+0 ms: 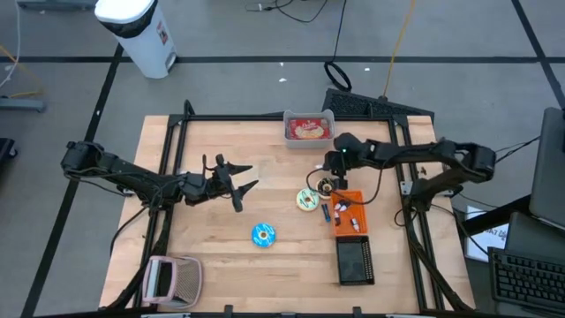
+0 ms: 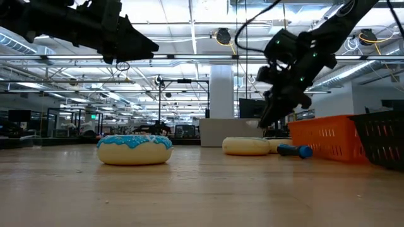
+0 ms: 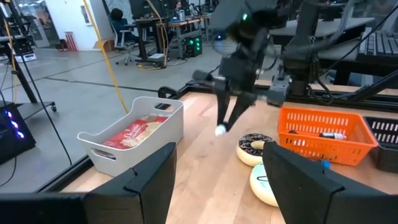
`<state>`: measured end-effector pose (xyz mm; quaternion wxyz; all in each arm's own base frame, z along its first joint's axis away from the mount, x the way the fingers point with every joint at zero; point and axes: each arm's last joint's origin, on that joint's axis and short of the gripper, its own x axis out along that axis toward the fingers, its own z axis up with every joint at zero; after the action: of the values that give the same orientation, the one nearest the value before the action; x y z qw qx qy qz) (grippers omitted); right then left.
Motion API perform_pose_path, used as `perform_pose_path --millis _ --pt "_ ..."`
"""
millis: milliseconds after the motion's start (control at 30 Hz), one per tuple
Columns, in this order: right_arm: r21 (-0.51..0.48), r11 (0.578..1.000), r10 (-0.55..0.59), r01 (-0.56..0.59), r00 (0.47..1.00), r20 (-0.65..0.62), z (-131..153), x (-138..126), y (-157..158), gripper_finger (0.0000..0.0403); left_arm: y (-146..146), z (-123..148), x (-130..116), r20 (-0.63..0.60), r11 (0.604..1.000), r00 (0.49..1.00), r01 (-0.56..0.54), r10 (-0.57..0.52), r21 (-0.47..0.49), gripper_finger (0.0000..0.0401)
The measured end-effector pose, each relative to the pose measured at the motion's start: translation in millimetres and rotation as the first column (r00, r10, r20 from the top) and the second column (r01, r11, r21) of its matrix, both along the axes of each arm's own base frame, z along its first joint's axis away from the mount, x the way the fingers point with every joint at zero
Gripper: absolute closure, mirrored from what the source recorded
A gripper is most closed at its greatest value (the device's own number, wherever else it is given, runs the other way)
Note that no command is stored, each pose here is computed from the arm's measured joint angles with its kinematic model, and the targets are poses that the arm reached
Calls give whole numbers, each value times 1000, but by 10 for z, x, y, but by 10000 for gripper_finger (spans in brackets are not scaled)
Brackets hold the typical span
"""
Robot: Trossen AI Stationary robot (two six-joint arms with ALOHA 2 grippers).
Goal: Pick & Place Food Item
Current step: Put the black food coloring bottle into the orange bin
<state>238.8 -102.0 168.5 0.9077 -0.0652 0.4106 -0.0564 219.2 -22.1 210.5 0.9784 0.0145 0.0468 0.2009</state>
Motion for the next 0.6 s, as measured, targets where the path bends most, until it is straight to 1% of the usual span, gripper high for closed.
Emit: perform_pose_path --millis 167,300,433,533,600 --pt "-9 1000 -18 19 997 72 288 -140 88 356 18 0 2 1 1000 1000 -8 8 -1 160" --pt "-17 999 -43 45 994 105 518 -314 248 356 40 0 4 8 1000 1000 -19 20 -19 160" --pt "50 998 -44 37 989 140 692 -497 471 356 51 0 5 9 1000 1000 -25 25 -19 160" --pt "126 992 -39 22 991 131 750 -617 645 356 50 0 5 9 1000 1000 -24 24 -20 160" --pt "178 984 -30 11 994 103 752 -677 755 356 50 0 5 10 999 1000 -24 24 -22 160"
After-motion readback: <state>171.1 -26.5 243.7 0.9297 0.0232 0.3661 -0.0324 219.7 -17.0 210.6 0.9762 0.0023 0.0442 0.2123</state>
